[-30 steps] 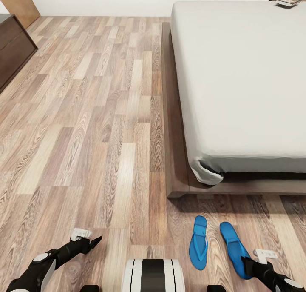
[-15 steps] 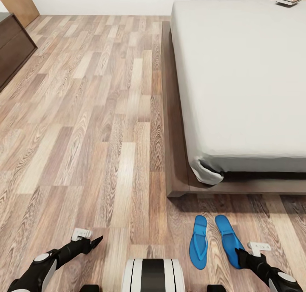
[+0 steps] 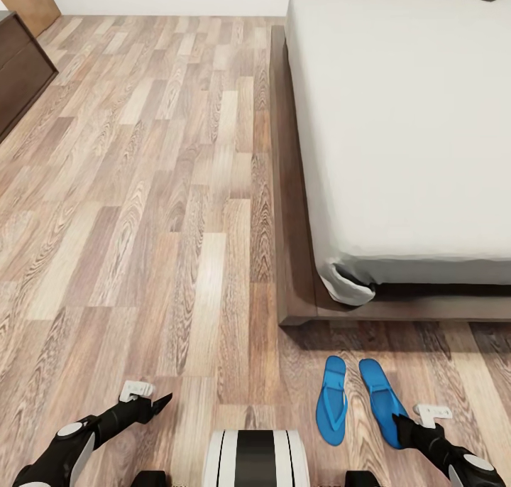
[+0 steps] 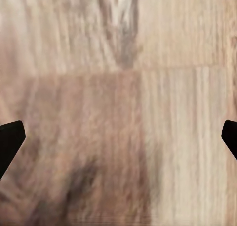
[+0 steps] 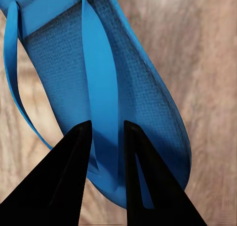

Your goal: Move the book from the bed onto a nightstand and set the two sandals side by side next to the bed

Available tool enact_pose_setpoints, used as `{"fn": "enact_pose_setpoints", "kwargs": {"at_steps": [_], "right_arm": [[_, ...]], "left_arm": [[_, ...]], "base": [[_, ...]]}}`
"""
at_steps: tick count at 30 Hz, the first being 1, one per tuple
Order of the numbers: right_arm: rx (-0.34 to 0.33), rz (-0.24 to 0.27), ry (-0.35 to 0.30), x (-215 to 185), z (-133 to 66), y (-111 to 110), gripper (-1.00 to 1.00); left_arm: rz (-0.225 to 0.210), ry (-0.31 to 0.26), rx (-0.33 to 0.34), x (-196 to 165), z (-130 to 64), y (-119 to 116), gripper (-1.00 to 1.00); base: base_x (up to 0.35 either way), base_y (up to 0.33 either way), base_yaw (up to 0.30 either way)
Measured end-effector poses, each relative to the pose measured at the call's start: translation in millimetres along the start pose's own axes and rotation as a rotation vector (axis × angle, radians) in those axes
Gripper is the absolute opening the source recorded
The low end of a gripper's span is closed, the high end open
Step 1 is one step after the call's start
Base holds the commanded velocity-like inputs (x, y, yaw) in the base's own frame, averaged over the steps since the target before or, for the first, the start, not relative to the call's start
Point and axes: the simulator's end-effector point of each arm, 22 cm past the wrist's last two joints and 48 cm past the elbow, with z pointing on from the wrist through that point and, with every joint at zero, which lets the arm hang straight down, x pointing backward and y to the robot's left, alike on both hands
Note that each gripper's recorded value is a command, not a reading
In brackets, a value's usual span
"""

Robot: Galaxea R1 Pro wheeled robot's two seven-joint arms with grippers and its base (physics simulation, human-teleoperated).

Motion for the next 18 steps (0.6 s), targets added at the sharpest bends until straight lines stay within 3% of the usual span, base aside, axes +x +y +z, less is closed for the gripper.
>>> {"fn": "enact_pose_setpoints", "kwargs": {"at_steps": [18], "right_arm": [[-0.001,0.009,0.031,9.3,4.5,0.0,-1.0]], "left_arm": [[-0.008,0.019,0.0,10.4,3.6,1.7,1.0]], "base": [[0.0,0.0,0.0]]}}
